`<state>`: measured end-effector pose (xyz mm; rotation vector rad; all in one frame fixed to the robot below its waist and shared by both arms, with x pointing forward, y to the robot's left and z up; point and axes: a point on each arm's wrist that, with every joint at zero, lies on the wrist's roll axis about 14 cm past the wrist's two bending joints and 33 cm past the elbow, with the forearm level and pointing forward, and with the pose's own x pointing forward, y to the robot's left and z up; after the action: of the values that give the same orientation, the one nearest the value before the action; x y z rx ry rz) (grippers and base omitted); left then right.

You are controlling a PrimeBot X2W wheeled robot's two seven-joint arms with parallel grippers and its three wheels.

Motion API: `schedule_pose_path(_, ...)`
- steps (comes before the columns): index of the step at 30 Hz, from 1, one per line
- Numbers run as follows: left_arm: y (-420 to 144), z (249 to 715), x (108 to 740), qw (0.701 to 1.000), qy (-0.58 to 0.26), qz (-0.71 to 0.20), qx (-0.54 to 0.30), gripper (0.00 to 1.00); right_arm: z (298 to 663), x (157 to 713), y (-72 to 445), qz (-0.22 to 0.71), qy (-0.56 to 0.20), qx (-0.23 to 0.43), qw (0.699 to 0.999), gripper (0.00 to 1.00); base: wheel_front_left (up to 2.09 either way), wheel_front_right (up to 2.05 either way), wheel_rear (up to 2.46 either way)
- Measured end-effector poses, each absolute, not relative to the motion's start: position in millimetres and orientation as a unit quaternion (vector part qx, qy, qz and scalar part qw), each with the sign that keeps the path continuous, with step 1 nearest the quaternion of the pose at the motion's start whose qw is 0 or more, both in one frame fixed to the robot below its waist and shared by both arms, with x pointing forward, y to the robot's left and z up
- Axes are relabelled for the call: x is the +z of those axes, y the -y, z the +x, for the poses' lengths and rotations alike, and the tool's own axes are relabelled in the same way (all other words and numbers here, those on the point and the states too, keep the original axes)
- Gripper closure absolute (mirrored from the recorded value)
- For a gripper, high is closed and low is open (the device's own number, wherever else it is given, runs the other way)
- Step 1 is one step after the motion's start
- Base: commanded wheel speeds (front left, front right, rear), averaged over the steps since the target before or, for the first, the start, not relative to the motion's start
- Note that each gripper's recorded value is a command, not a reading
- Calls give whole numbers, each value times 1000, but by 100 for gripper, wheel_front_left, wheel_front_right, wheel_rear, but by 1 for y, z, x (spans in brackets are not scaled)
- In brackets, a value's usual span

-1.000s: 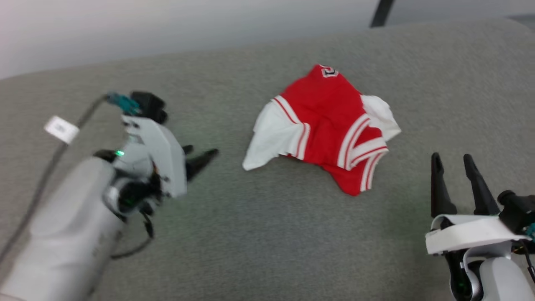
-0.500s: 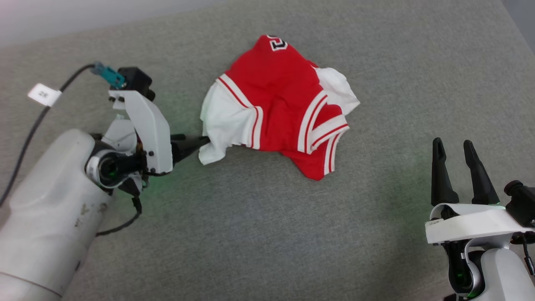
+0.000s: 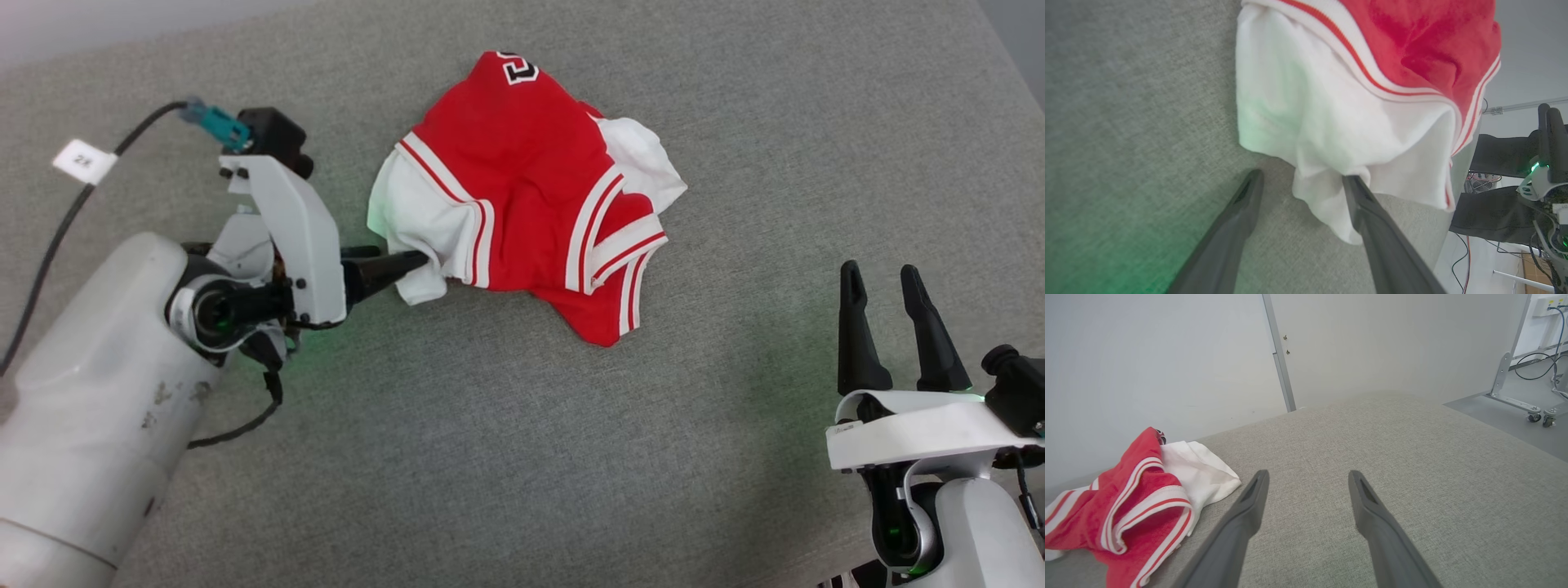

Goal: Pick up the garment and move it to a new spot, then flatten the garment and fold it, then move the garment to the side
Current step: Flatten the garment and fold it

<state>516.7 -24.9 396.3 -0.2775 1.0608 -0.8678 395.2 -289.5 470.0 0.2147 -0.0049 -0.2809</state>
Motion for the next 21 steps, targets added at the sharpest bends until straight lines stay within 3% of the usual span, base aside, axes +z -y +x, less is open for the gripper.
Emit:
schedule_pose_path(4, 32, 511, 394, 757, -494, -130, -408, 0, 398, 469, 286, 107, 1, -134, 985, 0, 0, 0, 0)
schedule_pose_path(5, 33, 510, 393, 755, -495, -129, -409, 36, 399, 470, 286, 106, 2, -133, 985, 0, 0, 0, 0)
schedule_pose_path(6, 34, 510, 392, 755, -495, -127, -411, 89, 399, 470, 286, 106, 2, -133, 985, 0, 0, 0, 0)
schedule_pose_path(7, 35, 510, 392, 755, -495, -127, -411, 100, 399, 470, 286, 106, 2, -133, 985, 0, 0, 0, 0)
schedule_pose_path(18, 27, 512, 402, 774, -471, -148, -396, 100, 396, 470, 286, 108, 2, -134, 985, 0, 0, 0, 0)
schedule_pose_path(21, -2, 523, 417, 803, -441, -149, -371, 100, 396, 470, 280, 110, 3, -127, 986, 0, 0, 0, 0)
